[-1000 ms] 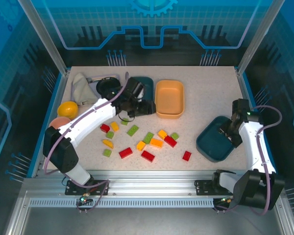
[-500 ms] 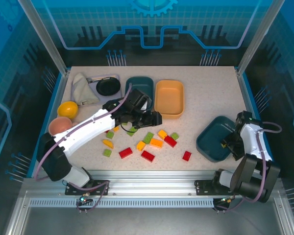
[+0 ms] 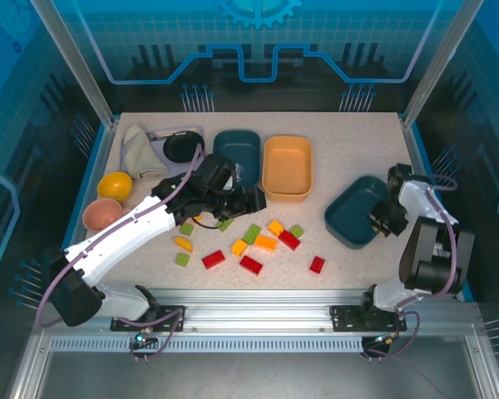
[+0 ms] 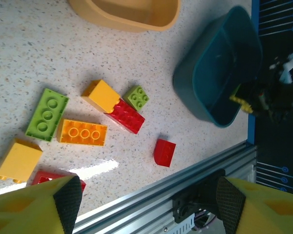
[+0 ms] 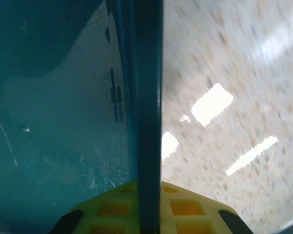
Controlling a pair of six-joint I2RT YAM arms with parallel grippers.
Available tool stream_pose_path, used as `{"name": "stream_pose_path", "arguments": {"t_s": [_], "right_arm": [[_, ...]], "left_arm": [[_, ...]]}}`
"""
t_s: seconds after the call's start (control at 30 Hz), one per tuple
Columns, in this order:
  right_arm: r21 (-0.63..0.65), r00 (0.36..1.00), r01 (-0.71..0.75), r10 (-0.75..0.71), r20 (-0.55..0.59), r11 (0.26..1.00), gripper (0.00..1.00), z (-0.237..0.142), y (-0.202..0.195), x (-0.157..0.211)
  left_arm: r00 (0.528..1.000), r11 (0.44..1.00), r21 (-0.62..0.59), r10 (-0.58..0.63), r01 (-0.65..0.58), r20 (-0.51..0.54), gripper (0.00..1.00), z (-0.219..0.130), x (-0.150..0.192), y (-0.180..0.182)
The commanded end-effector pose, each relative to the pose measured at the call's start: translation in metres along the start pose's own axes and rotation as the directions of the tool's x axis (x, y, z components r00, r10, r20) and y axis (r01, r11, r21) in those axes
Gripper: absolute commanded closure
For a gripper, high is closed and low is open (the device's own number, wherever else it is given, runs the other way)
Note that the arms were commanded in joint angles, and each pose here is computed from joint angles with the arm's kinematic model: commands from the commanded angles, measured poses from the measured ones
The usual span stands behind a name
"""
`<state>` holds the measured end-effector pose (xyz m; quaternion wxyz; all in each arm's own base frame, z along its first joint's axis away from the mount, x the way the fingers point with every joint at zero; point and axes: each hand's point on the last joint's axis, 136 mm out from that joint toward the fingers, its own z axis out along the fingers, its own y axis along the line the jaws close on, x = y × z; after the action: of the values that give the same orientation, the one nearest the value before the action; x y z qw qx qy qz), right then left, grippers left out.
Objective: Sort the legos into containers by color
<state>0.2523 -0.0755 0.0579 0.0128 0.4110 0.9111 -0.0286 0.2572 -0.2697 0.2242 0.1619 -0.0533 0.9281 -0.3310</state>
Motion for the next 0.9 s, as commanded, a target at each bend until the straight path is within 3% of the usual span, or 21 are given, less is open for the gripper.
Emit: {"name": "stream_pose_path", "arguments": {"t_s": [0.0,0.23,0.43,0.63,0.73,0.87], "right_arm": [[0.034,0.986,0.143,-0.145,0.078,0.989,0.99,-0.006,0.024,-0.048],[0.079,0.863,0.497,-0.502,0.051,0.864,1.0,-0.004,0.091,-0.092],[0.051,0.768,0.635,-0.637,0.072,0.771,1.0,-0.001,0.136,-0.101],[0.059,0.716,0.693,-0.696,0.056,0.718,0.98,0.006,0.154,-0.1],[0.057,0.711,0.699,-0.701,0.05,0.713,0.91,0.009,0.157,-0.097],[0.079,0.732,0.673,-0.678,0.075,0.735,0.7,0.001,0.156,-0.1]], "left_arm": [[0.999,0.999,-0.033,-0.021,0.022,0.027,0.24,-0.012,-0.005,0.009],[0.996,0.994,-0.09,-0.047,0.053,0.074,0.24,-0.028,-0.019,0.033],[0.992,0.99,-0.109,-0.074,0.085,0.1,0.24,-0.033,-0.023,0.045],[0.992,0.989,-0.119,-0.079,0.09,0.1,0.24,-0.033,-0.024,0.047],[0.992,0.988,-0.125,-0.078,0.09,0.101,0.24,-0.032,-0.024,0.047],[0.992,0.988,-0.128,-0.079,0.091,0.098,0.24,-0.03,-0.026,0.047]]}}
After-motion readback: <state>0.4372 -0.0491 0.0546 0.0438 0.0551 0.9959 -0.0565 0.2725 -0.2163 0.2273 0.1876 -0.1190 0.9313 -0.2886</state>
